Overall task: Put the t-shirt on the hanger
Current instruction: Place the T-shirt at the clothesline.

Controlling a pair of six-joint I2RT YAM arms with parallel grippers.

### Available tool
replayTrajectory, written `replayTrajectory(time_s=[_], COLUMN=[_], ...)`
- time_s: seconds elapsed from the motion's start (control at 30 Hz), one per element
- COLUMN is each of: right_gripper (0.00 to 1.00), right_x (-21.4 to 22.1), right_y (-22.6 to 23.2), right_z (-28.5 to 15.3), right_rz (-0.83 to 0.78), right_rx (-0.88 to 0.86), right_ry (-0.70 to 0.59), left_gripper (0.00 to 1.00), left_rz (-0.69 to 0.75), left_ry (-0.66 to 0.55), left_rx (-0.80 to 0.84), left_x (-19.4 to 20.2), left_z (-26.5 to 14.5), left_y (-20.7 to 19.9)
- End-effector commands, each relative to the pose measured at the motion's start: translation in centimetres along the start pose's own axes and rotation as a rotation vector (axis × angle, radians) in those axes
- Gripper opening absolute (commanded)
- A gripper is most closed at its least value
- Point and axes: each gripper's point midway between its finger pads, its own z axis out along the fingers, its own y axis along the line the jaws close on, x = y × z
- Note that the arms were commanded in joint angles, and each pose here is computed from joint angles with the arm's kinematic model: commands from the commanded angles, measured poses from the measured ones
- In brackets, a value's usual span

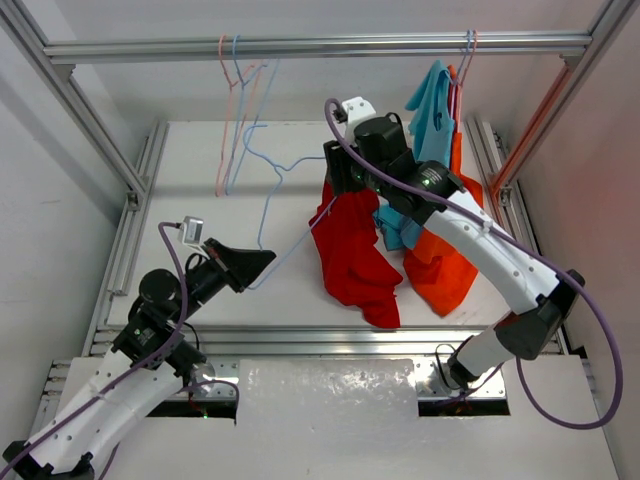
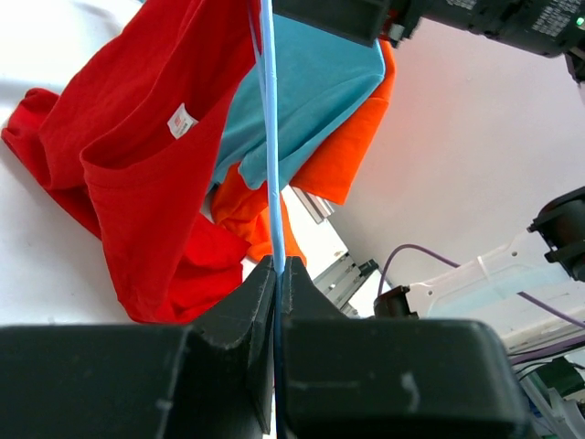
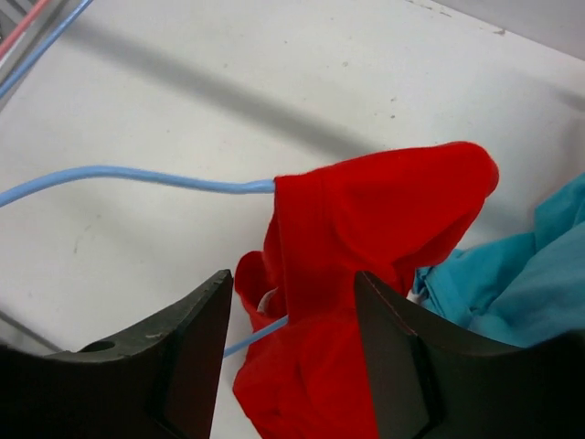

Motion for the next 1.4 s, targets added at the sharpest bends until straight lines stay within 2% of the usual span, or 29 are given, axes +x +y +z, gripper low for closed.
replayTrajectory(time_s=[0.0,0.13,0.2,0.3,0.33,0.37,0.4,0.57,0.77,0.8,0.87,0.9,1.03,1.2,1.37], right_gripper=[0.55,0.54,0.51,0.32,0.23,0.06,0.00,0.00,0.00,0.00,0.00,0.00,0.00,0.00,0.00], right_x=[-1.6,-0.7,-0.4,-0.4,-0.5,-0.6,-0.9,-1.7,-5.7,-7.5,-9.3,-9.4,-7.5,-6.2,-6.5], right_y=[-0.7,-1.3,-1.6,-2.0,-2.0,-1.9,-1.7,0.6,6.7,8.6,10.3,11.8,13.4,12.8,15.4], right_z=[0.9,1.7,2.2,2.6,2.6,2.6,2.6,1.9,-1.4,-3.3,-5.4,-6.9,-9.5,-9.5,-13.6], right_rz=[-0.011,-0.030,-0.042,-0.056,-0.061,-0.065,-0.066,-0.065,-0.056,-0.070,-0.088,-0.109,-0.149,-0.134,-0.156], right_rx=[0.050,0.090,0.109,0.131,0.132,0.124,0.113,-0.024,-0.382,-0.496,-0.611,-0.722,-0.883,-0.861,-1.114], right_ry=[-0.032,-0.010,-0.007,-0.008,-0.013,-0.016,-0.030,-0.067,-0.158,-0.193,-0.211,-0.209,-0.201,-0.186,-0.205], left_gripper=[0.00,0.00,0.00,0.00,0.00,0.00,0.00,0.00,0.00,0.00,0.00,0.00,0.00,0.00,0.00], left_rz=[0.038,0.039,0.039,0.040,0.041,0.047,0.049,0.088,0.118,0.127,0.159,0.185,0.219,0.224,0.234], left_ry=[-0.103,-0.103,-0.101,-0.102,-0.102,-0.105,-0.104,-0.087,-0.089,-0.090,-0.086,-0.121,-0.165,-0.163,-0.139], left_rx=[0.111,0.118,0.126,0.138,0.136,0.133,0.130,0.137,0.172,0.178,0.156,0.147,0.108,0.074,0.087], left_x=[-3.3,-3.5,-3.6,-3.7,-3.8,-3.8,-3.8,-3.4,-4.3,-4.9,-5.4,-6.7,-8.2,-8.0,-7.1], left_z=[-0.5,-0.6,-0.6,-0.7,-0.7,-0.8,-0.8,-0.1,1.1,1.2,1.2,0.9,-0.1,-0.6,-0.6], left_y=[-3.5,-3.8,-4.1,-4.4,-4.4,-4.4,-4.3,-4.1,-5.2,-5.7,-5.8,-6.4,-6.7,-6.0,-5.6])
